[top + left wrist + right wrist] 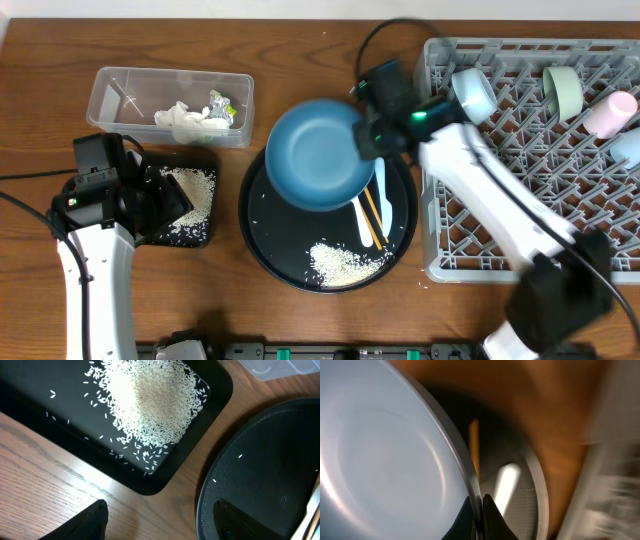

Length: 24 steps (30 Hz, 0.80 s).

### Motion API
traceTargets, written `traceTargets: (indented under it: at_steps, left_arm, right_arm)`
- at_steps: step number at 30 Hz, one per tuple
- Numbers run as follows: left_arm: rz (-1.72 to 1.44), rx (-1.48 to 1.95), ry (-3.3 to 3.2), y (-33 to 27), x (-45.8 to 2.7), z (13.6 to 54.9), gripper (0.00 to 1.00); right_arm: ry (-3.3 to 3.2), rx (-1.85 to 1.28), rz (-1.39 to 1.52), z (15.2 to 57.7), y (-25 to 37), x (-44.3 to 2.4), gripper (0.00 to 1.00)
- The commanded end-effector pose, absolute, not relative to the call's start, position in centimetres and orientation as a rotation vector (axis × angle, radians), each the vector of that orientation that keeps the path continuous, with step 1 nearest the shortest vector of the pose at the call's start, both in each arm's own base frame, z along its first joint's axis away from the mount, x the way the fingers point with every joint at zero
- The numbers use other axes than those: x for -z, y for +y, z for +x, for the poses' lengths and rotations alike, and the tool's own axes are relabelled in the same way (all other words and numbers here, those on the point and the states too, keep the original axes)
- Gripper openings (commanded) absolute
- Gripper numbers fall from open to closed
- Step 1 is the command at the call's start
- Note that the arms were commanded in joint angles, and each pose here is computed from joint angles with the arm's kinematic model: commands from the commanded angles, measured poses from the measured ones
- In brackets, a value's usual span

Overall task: Sort waste into correct bins and load items into the dishwasher rack
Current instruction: 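Carry the blue plate with right gripper into the rack's back right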

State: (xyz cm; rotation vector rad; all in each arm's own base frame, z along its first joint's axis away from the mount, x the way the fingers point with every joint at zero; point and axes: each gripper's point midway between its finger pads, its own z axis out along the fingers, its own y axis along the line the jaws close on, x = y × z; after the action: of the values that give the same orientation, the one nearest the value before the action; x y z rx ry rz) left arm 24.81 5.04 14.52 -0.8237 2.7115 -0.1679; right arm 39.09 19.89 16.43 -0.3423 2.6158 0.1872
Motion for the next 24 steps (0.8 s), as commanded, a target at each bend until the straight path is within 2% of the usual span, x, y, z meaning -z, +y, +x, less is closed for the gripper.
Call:
traceTargets:
  at_steps: [1,7,15,24]
  left_arm:
    - [-0.835,0.155,2.708,5.3,-14.6,24.8,0.69]
    - [-0.835,0.155,2.708,5.3,-14.6,24.8,0.69]
    - [-0.835,0.156,2.708,5.3,-14.6,24.8,0.69]
    - [-0.831,0.182,2.709,5.0,-14.6,24.9,0.69]
  right_arm:
    - [2.467,-0.041,-0.195,40.4,14.8,-22.5,0.01]
    - [2.319,0.323,0.065,40.2,3.3,-28.2,0.01]
    - [2.162,0.973,0.406,37.4,-10.9,-31.9,0.01]
    - [2.175,1.18,0.446,37.0,-16.0,-31.5,0.01]
